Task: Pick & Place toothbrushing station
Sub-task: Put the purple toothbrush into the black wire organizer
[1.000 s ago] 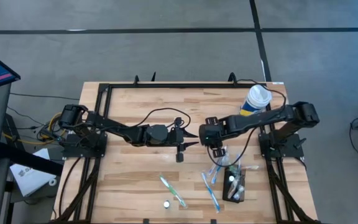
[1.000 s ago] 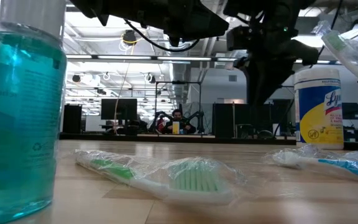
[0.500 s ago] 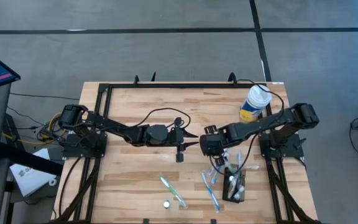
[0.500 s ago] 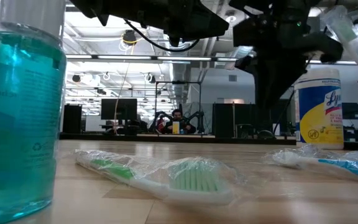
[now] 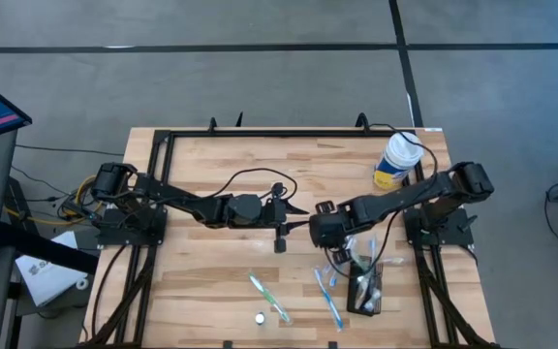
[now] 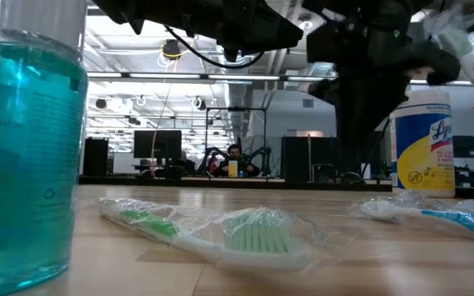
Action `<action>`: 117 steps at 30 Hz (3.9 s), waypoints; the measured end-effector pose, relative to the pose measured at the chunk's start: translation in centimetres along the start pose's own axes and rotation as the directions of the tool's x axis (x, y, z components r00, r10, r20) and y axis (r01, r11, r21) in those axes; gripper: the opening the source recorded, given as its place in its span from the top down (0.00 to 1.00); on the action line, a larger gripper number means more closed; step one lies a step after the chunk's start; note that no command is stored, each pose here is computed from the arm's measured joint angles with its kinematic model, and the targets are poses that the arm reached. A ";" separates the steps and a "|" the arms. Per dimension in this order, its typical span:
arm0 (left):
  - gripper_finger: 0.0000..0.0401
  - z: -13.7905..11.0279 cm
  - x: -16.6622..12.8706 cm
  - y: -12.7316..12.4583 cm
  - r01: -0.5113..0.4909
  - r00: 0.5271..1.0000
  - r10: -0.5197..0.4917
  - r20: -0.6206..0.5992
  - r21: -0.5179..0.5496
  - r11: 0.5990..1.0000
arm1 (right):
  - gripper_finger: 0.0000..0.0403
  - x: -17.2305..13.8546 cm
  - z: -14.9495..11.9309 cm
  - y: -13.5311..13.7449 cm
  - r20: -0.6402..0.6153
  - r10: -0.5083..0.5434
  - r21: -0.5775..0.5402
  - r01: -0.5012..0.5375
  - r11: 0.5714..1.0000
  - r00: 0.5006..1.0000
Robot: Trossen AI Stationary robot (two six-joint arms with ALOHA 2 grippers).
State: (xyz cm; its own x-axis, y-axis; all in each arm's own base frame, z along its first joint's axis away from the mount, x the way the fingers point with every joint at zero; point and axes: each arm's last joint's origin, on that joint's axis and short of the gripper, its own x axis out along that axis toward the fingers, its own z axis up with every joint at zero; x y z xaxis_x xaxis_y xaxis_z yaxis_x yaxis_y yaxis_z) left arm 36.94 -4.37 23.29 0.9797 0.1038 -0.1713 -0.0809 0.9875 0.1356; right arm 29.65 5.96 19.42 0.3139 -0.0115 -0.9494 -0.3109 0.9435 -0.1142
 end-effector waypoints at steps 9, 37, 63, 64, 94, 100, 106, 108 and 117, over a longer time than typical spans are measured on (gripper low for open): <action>0.75 0.0 0.0 0.0 0.000 1.000 0.000 -0.001 0.002 1.000 | 0.83 3.4 0.4 2.3 -0.115 0.029 -0.065 -0.037 0.997 0.993; 0.75 0.0 0.0 0.0 0.000 1.000 0.000 0.000 0.004 1.000 | 0.83 2.7 2.0 5.5 -0.106 0.139 -0.114 -0.151 0.982 0.985; 0.75 0.0 0.0 0.0 0.000 1.000 0.000 0.000 0.003 1.000 | 0.60 2.8 2.0 6.3 -0.090 0.160 -0.114 -0.170 0.979 0.983; 0.75 0.0 0.0 0.0 0.000 1.000 0.000 0.000 0.003 1.000 | 0.59 2.8 2.0 6.3 -0.089 0.160 -0.114 -0.169 0.979 0.983; 0.75 0.0 0.0 0.0 0.000 1.000 0.000 0.000 0.003 1.000 | 0.79 4.9 1.8 6.6 -0.144 0.182 -0.124 -0.201 0.972 0.973; 0.75 0.0 0.0 0.0 -0.001 1.000 0.001 0.000 0.003 1.000 | 0.90 4.9 1.8 6.8 -0.144 0.190 -0.130 -0.209 0.969 0.971; 0.75 0.0 0.0 0.0 0.000 1.000 0.000 0.000 0.003 1.000 | 0.98 4.9 1.9 6.8 -0.143 0.193 -0.130 -0.212 0.969 0.971; 0.75 0.0 0.0 0.0 0.000 1.000 0.000 0.000 0.003 1.000 | 0.99 4.8 1.9 6.8 -0.143 0.194 -0.129 -0.213 0.968 0.970; 0.75 0.0 0.0 0.0 0.000 1.000 0.000 0.000 0.003 1.000 | 1.00 4.8 1.9 6.8 -0.141 0.201 -0.129 -0.219 0.967 0.969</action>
State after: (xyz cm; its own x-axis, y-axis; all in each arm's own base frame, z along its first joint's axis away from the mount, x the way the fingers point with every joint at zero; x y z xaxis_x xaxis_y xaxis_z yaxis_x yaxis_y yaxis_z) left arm 36.93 -4.35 23.29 0.9797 0.1041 -0.1713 -0.0807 0.9871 0.1386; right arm 30.75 12.94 14.67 0.1150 0.1318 -0.9846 -0.4851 0.8724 0.0601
